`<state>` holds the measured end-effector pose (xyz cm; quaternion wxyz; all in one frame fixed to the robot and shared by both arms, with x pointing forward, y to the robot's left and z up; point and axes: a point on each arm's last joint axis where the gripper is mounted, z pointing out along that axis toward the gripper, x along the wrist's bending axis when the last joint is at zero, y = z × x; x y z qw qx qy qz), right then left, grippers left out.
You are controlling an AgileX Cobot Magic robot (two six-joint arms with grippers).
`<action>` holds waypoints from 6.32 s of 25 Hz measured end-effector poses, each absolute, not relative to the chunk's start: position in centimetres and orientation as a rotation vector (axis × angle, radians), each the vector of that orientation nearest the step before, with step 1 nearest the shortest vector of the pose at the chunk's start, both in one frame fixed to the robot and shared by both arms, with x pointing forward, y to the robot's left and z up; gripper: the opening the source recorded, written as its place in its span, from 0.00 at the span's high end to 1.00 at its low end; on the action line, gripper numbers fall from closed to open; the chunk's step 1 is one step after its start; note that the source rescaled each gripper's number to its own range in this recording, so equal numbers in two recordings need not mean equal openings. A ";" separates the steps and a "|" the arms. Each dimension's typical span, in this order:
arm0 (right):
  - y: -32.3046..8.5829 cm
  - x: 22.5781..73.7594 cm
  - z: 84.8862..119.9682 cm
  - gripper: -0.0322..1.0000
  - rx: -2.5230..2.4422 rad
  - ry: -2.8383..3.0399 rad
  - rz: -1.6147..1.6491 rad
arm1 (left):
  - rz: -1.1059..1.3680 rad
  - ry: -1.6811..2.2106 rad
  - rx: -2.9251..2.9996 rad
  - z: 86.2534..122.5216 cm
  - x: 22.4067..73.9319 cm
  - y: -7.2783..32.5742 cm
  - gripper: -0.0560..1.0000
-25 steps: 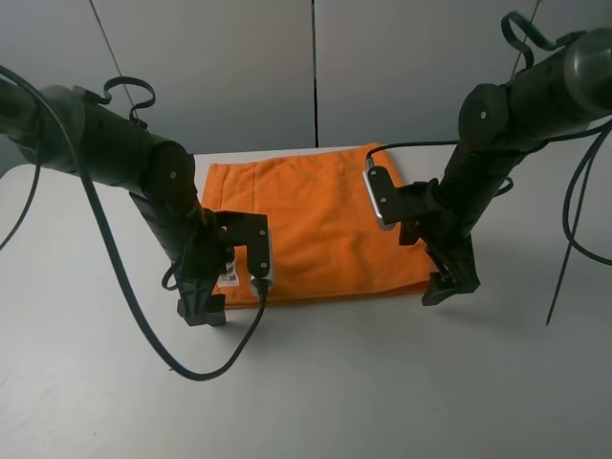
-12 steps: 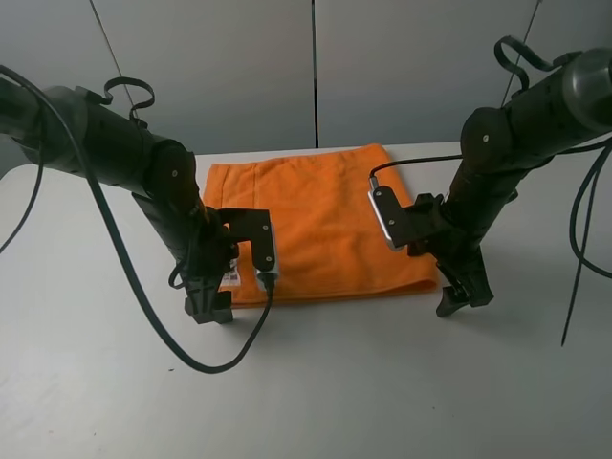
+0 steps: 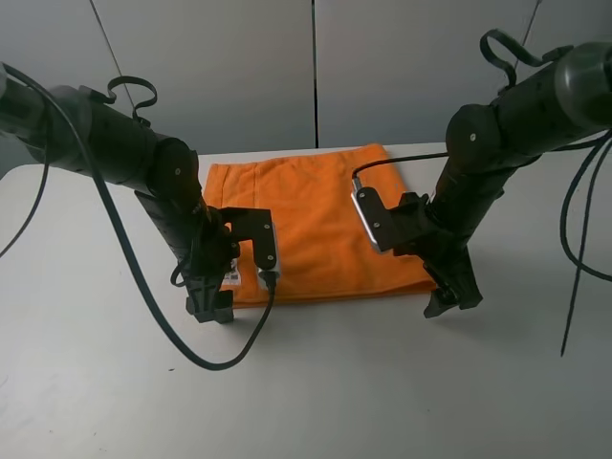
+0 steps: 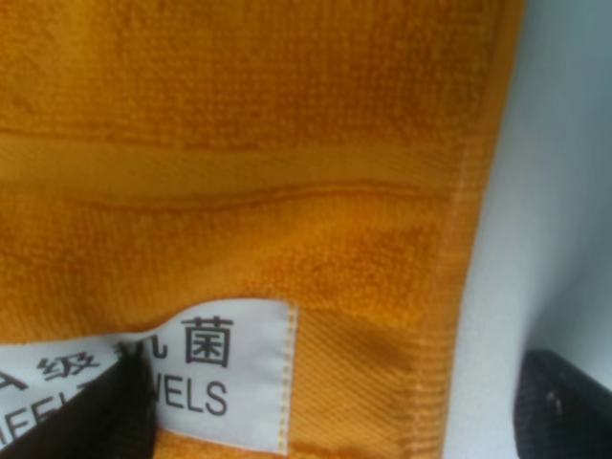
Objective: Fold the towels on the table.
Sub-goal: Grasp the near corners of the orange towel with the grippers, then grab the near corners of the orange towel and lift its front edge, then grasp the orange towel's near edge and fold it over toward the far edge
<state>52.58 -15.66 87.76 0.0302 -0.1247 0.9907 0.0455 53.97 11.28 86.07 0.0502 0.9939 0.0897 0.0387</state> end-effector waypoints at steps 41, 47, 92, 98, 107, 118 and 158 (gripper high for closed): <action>-15.1 53.0 86.1 0.96 -0.275 3.042 0.053 | 0.230 0.204 2.995 86.1 54.6 11.0 0.93; -15.1 53.0 86.1 0.96 -0.250 3.044 0.054 | 0.236 0.203 2.992 86.1 54.7 11.0 0.94; -13.8 55.3 99.3 0.97 -0.068 2.651 0.285 | 0.803 0.389 2.969 99.0 53.9 14.4 0.95; -13.3 56.8 98.9 0.97 -0.125 2.605 0.248 | 0.931 0.451 2.875 99.5 55.3 15.4 0.95; -14.2 59.6 98.4 0.97 -0.055 2.512 0.282 | 1.021 0.512 2.688 99.8 57.6 17.1 0.95; -13.8 61.8 94.4 0.97 -0.047 2.574 0.250 | 0.972 0.530 2.700 94.5 60.0 17.1 0.95; -15.2 64.1 89.5 0.88 0.039 2.577 0.238 | 0.989 0.474 2.612 89.7 66.2 16.6 0.91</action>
